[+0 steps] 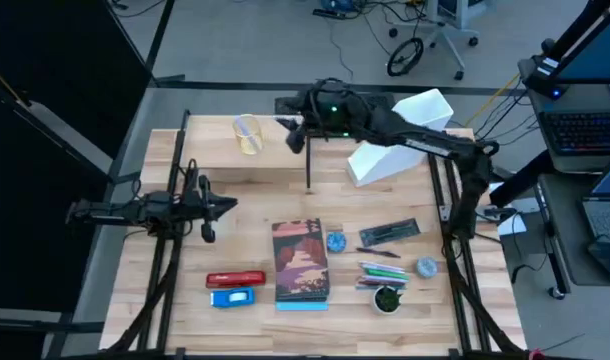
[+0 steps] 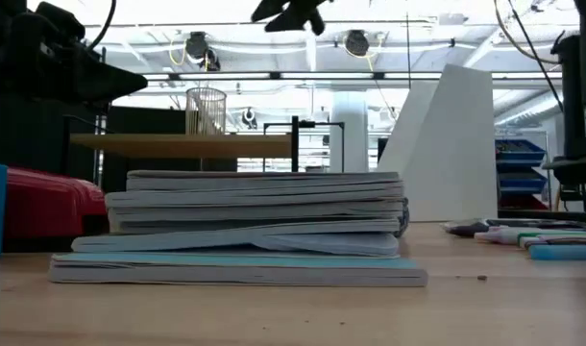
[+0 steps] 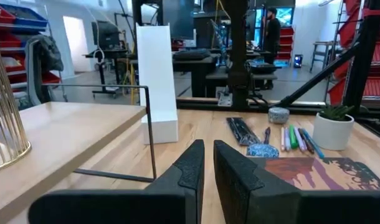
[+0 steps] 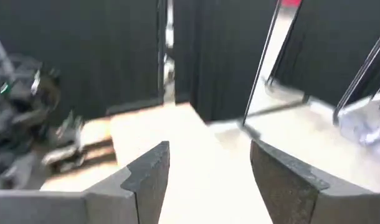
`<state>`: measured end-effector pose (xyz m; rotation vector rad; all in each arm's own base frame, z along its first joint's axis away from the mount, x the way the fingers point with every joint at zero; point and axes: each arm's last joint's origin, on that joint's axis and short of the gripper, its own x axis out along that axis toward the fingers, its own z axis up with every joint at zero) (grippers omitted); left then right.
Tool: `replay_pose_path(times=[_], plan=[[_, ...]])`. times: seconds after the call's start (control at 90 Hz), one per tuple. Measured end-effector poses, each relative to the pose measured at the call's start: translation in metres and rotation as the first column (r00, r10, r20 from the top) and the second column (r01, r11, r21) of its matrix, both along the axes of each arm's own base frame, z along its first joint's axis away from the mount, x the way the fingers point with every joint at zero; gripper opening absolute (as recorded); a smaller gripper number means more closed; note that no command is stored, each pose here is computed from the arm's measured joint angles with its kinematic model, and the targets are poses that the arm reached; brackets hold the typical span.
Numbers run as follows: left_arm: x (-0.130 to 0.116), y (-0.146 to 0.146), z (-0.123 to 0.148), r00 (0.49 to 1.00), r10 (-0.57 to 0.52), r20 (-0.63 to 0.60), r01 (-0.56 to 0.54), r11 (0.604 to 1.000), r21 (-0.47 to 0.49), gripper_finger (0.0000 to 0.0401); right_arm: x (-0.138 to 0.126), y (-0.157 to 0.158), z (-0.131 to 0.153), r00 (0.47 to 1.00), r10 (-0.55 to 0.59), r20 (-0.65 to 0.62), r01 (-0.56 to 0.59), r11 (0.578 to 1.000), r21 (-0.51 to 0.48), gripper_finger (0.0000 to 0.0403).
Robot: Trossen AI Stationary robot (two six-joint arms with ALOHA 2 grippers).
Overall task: Stock shelves
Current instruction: Put the purple pen into the gold pen holder on the shelf
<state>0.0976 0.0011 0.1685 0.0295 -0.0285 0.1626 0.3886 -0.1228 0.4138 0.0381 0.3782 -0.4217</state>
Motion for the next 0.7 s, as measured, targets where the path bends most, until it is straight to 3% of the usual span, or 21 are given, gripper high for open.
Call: replay_pose_path(times=[0.156,0.322,0.589,0.7], plan=[[0.000,0.000,0.000,1.000,0.001,0.000,-0.001,1.000,0.000,0.0022,-0.026,0.028,-0.007,0.971,0.075,-0.228,-0.041,0.988,0.147,0.0196],[0.000,0.000,0.000,1.000,0.001,0.000,-0.001,1.000,0.000,0.0022,-0.041,0.062,-0.032,0.922,0.158,-0.355,-0.060,0.960,0.273,0.0196],[0.000,0.000,0.000,1.000,0.001,0.000,-0.001,1.000,0.000,0.0022,-0.080,0.113,-0.099,0.852,0.208,-0.480,-0.006,0.921,0.390,0.0196],[0.000,0.000,0.000,1.000,0.001,0.000,-0.001,1.000,0.000,0.0022,-0.100,0.130,-0.130,0.799,0.225,-0.558,0.033,0.910,0.414,0.0196]])
